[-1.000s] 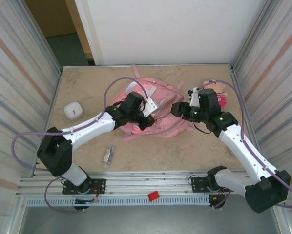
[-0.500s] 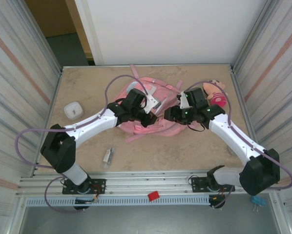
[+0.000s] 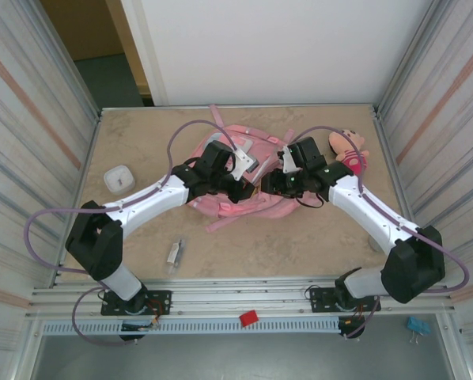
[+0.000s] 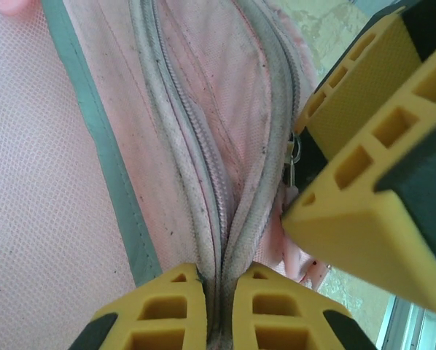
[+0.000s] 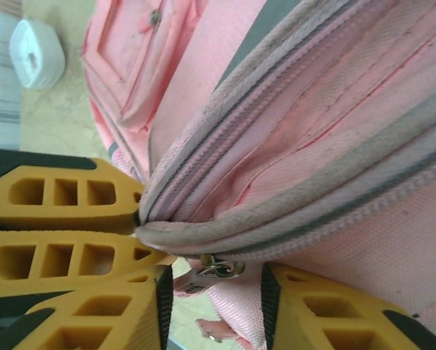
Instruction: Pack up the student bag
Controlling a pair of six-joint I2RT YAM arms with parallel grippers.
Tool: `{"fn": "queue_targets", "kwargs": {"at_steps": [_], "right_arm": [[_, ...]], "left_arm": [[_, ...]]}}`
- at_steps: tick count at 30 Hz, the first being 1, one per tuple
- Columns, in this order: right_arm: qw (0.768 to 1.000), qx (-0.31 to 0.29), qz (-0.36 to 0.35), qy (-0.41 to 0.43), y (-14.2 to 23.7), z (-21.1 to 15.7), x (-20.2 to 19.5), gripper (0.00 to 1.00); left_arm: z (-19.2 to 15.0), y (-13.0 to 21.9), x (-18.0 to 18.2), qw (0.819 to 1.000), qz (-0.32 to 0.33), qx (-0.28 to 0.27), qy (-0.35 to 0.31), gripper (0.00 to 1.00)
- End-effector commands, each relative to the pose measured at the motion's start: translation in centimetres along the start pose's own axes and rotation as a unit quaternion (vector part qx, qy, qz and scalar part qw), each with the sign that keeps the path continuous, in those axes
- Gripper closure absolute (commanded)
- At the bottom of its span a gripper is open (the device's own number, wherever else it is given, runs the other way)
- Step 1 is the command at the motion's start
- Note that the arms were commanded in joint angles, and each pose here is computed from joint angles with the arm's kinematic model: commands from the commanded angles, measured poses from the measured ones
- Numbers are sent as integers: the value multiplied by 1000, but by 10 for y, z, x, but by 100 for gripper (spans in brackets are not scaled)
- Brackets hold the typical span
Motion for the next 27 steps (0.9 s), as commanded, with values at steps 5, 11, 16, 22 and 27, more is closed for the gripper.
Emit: {"fn": "queue_targets", "kwargs": {"at_steps": [5, 11, 16, 22, 27], "right_arm": [[997, -52, -62, -7, 15, 15, -18, 72], [999, -38, -32, 0, 10, 13, -9, 61], [998, -36, -43, 14, 5, 14, -4, 61], [993, -84, -88, 6, 25, 20, -18, 70], [995, -79, -48, 26, 29, 13, -9, 67]], "left_arm": [[35, 15, -12, 998, -30, -55, 2, 100], [37, 14, -13, 998, -35, -56, 4, 100], [40, 15, -14, 997, -39, -62, 6, 100], [38, 17, -11, 998, -24, -57, 1, 100], [37, 18, -10, 998, -21, -55, -1, 100]]}}
Point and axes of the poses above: each hand's point on the last joint's axis, 136 mm out from that joint toward the fingers, its own y axis back along the fingers, its own x axis along the line the jaws close on, z = x × y, the point moved 1 cm from there along y, back along the fingers, and after that the axes turned 7 degrees about -y, right-handed, at the moved point
